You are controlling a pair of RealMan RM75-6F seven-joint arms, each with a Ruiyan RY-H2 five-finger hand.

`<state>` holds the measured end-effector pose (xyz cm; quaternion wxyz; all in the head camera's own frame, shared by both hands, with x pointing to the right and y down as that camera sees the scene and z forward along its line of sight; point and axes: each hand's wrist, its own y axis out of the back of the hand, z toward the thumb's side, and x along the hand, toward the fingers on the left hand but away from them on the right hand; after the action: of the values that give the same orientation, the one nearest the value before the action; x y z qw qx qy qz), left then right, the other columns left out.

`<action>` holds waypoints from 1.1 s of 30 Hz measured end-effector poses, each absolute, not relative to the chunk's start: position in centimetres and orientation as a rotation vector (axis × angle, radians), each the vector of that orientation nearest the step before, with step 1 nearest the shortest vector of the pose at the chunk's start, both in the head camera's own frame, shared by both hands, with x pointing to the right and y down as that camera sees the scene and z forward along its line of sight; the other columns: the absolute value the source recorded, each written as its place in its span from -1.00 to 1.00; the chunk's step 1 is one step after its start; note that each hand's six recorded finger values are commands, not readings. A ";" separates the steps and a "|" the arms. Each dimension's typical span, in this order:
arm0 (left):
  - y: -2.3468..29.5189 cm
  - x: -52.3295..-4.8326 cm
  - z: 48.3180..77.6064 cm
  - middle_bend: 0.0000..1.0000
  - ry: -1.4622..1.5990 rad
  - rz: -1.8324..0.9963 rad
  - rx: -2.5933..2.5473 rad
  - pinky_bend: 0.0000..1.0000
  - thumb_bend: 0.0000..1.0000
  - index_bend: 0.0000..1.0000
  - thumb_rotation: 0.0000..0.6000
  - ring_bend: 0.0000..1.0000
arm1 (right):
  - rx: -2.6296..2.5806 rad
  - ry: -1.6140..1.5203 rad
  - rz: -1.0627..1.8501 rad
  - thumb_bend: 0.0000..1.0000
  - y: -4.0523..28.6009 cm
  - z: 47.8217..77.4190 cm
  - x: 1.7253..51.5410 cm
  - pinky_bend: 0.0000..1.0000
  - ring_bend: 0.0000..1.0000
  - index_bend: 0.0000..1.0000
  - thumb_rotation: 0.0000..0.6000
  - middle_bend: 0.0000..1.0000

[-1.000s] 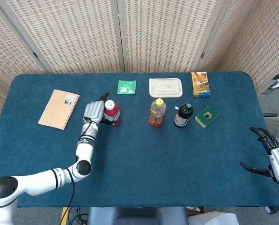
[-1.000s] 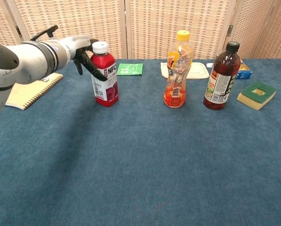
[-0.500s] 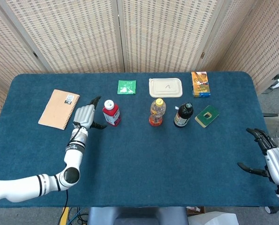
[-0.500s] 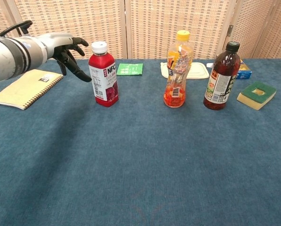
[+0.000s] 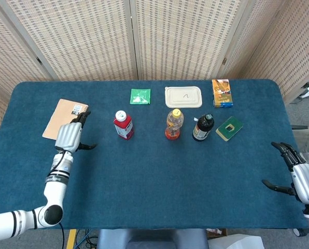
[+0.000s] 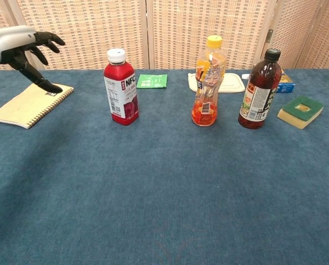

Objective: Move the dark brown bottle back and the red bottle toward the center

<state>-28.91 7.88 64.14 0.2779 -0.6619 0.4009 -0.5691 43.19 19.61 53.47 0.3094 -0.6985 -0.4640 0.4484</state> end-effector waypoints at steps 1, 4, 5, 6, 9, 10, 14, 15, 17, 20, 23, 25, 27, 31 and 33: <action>8.3 -29.4 63.8 -0.74 1.058 -1.519 -1.762 -0.12 -0.81 -0.69 1.00 -0.54 | -1.845 -1.222 1.188 -1.00 19.6 53.5 43.2 -0.38 -0.82 -0.75 1.00 -0.66; 9.6 -30.8 62.9 -0.71 1.020 -1.498 -1.730 -0.12 -0.81 -0.65 1.00 -0.54 | -1.841 -1.206 1.199 -1.00 19.7 53.7 43.0 -0.38 -0.82 -0.75 1.00 -0.66; 10.1 -31.2 62.6 -0.70 1.014 -1.492 -1.725 -0.12 -0.81 -0.63 1.00 -0.54 | -1.838 -1.201 1.203 -1.00 19.7 53.8 43.0 -0.38 -0.82 -0.73 1.00 -0.66; 10.6 -31.7 62.3 -0.68 1.012 -1.487 -1.723 -0.12 -0.81 -0.61 1.00 -0.54 | -1.834 -1.198 1.207 -1.00 19.8 53.8 43.0 -0.38 -0.82 -0.73 1.00 -0.66; 12.2 -33.4 61.3 -0.63 1.033 -1.475 -1.725 -0.12 -0.81 -0.53 1.00 -0.54 | -1.821 -1.199 1.218 -1.00 19.7 53.8 43.2 -0.38 -0.82 -0.71 1.00 -0.64; 12.8 -34.0 61.0 -0.62 1.042 -1.467 -1.721 -0.12 -0.81 -0.51 1.00 -0.54 | -1.816 -1.200 1.222 -1.00 19.7 53.7 43.3 -0.38 -0.82 -0.71 1.00 -0.64; 14.4 -35.4 59.5 -0.58 1.056 -1.413 -1.693 -0.12 -0.81 -0.44 1.00 -0.54 | -1.800 -1.213 1.236 -1.00 19.4 53.5 43.9 -0.38 -0.82 -0.67 1.00 -0.62; 14.9 -35.8 59.2 -0.57 1.057 -1.405 -1.687 -0.12 -0.81 -0.44 1.00 -0.54 | -1.797 -1.216 1.238 -1.00 19.4 53.5 43.9 -0.38 -0.82 -0.66 1.00 -0.62; 16.3 -36.6 58.6 -0.57 1.047 -1.393 -1.674 -0.12 -0.81 -0.43 1.00 -0.54 | -1.792 -1.216 1.243 -1.00 19.4 53.4 44.1 -0.38 -0.82 -0.66 1.00 -0.62; 18.3 -37.7 57.8 -0.57 1.018 -1.392 -1.650 -0.11 -0.81 -0.43 1.00 -0.54 | -1.787 -1.207 1.257 -1.00 19.4 53.5 44.2 -0.38 -0.82 -0.66 1.00 -0.61; 19.8 -38.6 57.0 -0.57 1.003 -1.393 -1.621 -0.12 -0.81 -0.42 1.00 -0.54 | -1.782 -1.198 1.277 -1.00 19.5 53.6 44.3 -0.38 -0.82 -0.66 1.00 -0.61; 20.6 -39.2 56.5 -0.56 1.002 -1.386 -1.602 -0.12 -0.81 -0.40 1.00 -0.54 | -1.781 -1.193 1.290 -1.00 19.5 53.7 44.4 -0.38 -0.82 -0.66 1.00 -0.61; 21.3 -39.7 56.1 -0.54 1.006 -1.381 -1.585 -0.12 -0.81 -0.37 1.00 -0.54 | -1.783 -1.188 1.302 -1.00 19.5 53.8 44.5 -0.38 -0.82 -0.66 1.00 -0.61; 23.3 -41.2 55.8 -0.52 0.998 -1.403 -1.563 -0.13 -0.81 -0.35 1.00 -0.54 | -1.786 -1.185 1.320 -1.00 19.5 53.9 44.7 -0.38 -0.82 -0.66 1.00 -0.61; 23.8 -41.9 55.8 -0.50 1.001 -1.421 -1.558 -0.13 -0.81 -0.34 1.00 -0.54 | -1.787 -1.180 1.332 -1.00 19.6 54.1 44.8 -0.38 -0.82 -0.65 1.00 -0.61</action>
<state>-41.90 23.85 55.83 0.3929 -0.6140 0.3943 -0.5597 44.80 19.62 54.08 0.3051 -0.6749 -0.4455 0.5029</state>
